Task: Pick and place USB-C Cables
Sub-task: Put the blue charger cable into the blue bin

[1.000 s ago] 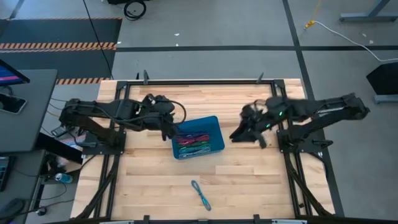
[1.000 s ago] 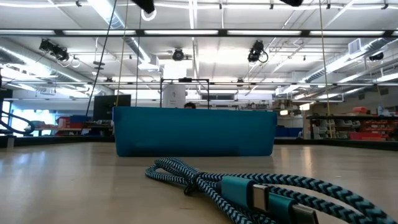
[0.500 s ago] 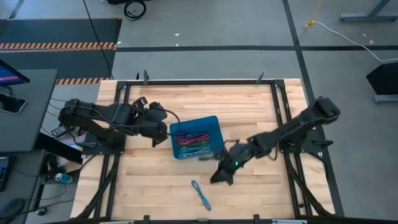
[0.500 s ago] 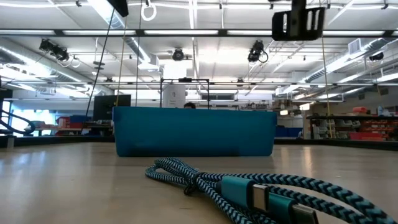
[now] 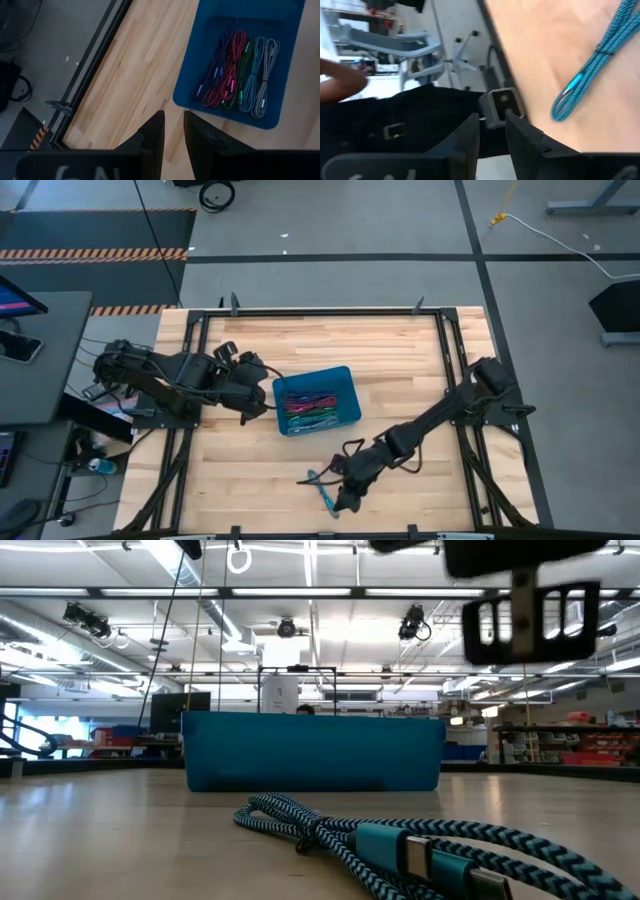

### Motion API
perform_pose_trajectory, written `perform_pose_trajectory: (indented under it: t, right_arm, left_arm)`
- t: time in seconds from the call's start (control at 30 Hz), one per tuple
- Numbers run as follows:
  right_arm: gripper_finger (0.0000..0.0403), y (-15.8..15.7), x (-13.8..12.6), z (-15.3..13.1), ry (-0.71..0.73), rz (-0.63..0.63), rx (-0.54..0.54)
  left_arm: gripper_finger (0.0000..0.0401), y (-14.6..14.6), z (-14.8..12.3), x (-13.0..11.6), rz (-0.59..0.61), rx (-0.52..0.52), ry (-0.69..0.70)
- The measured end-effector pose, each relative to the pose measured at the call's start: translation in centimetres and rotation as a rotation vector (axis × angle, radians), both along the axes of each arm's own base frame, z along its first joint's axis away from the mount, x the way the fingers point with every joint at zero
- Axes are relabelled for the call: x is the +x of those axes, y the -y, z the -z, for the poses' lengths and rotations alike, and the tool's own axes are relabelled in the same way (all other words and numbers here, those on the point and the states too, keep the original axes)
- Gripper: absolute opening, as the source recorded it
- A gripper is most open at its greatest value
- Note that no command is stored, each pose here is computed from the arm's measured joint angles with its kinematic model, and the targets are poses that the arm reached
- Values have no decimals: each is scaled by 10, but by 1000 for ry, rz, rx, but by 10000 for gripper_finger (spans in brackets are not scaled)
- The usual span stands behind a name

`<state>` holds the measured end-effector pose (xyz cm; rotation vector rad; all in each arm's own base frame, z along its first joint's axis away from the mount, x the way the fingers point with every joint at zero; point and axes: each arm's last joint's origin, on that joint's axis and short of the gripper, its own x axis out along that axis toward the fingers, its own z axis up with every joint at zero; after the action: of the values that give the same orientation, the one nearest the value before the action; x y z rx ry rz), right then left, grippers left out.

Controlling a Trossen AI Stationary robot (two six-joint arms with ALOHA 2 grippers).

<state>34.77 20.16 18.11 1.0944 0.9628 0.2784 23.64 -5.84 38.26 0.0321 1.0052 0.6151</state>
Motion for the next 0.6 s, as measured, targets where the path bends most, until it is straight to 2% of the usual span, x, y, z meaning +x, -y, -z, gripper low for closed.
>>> perform_pose_trajectory:
  t: [0.33, 0.6]
  right_arm:
    - [170, -5, -5, 37, -252, -34, -128]
    - [204, -5, -2, 50, -262, 6, -159]
  left_arm:
    - [78, 0, 0, 1, -1, -1, 2]
    - [78, 0, 0, 1, -3, -3, 8]
